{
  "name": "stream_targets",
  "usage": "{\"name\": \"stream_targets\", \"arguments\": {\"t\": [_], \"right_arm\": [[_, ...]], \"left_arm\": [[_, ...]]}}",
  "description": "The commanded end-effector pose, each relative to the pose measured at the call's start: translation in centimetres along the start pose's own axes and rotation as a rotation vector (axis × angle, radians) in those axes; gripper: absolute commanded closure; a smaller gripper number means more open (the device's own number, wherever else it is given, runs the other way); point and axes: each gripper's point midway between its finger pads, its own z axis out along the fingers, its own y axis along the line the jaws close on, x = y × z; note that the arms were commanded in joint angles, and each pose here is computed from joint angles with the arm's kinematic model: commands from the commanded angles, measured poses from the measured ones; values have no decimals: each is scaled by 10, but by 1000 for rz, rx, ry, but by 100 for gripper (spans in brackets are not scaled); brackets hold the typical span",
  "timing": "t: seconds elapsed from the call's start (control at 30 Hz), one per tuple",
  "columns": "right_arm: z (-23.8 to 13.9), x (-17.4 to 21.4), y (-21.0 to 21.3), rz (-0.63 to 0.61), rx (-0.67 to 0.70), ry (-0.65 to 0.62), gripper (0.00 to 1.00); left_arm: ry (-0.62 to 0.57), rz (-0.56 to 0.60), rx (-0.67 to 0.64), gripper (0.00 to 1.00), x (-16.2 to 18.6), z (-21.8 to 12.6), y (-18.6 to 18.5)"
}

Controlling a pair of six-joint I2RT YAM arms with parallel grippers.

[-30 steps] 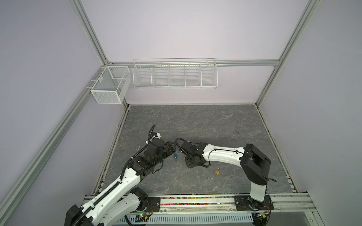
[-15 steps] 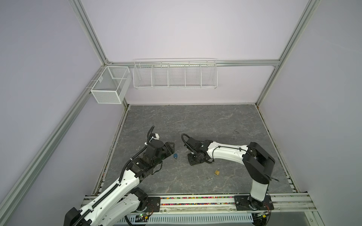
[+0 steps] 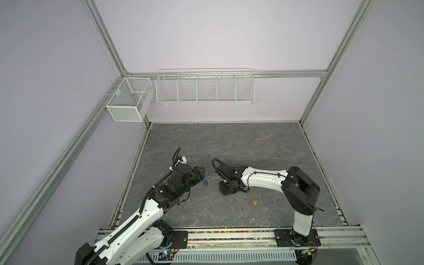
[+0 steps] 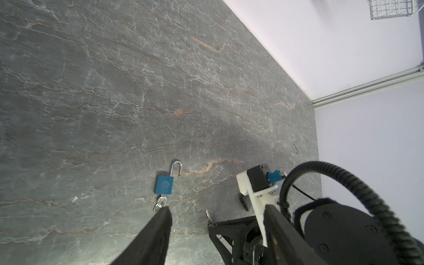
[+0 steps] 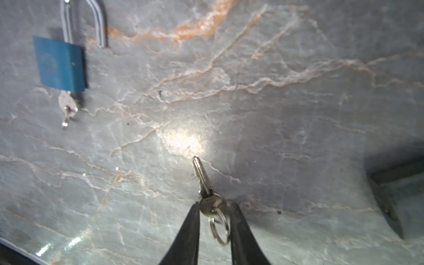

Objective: Unlock with the key

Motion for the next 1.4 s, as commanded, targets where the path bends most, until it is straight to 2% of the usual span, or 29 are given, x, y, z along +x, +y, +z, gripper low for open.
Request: {"name": "stream_targets", "arguments": {"t": [0.0,0.3,0.47,0.63,0.7,0.77,0.87,0.97,1.03,1.17,1.27,1.37], "right_arm": [[11,8,-4,7,31,24,77],[-4,1,-5,-20,66,-37,93],[-25,-10,-2,-22,11,-133,94],[-54,-20,-4,-40,-64,-241,94],[-68,-23,-4,-46,-84,-279,94],[-85,-27,-2,-61,-112,-322,94],[-107,-31,-3,-71,-128,-375,94],[-125,-34,-3,-77,-135,-414,94],[-131,-35,-3,-82,-132,-425,94],[-138,-34,-2,-92,-141,-433,94],[-144,-35,-3,-98,-138,-446,94],[-147,-35,-4,-101,-131,-447,94]], "left_arm": [[-15,-19,-13,36,-2,1,5],[-2,-102,39,36,3,2,0],[26,-221,71,35,13,5,3],[54,-325,208,34,20,15,-13],[70,-321,252,33,22,20,-22],[110,-257,331,35,23,22,-46],[162,-169,368,36,27,29,-71],[197,-133,428,43,35,35,-91],[226,-97,463,44,41,37,-106],[241,-2,493,49,51,40,-124],[258,23,419,53,56,50,-114],[258,29,422,57,58,51,-115]]}}
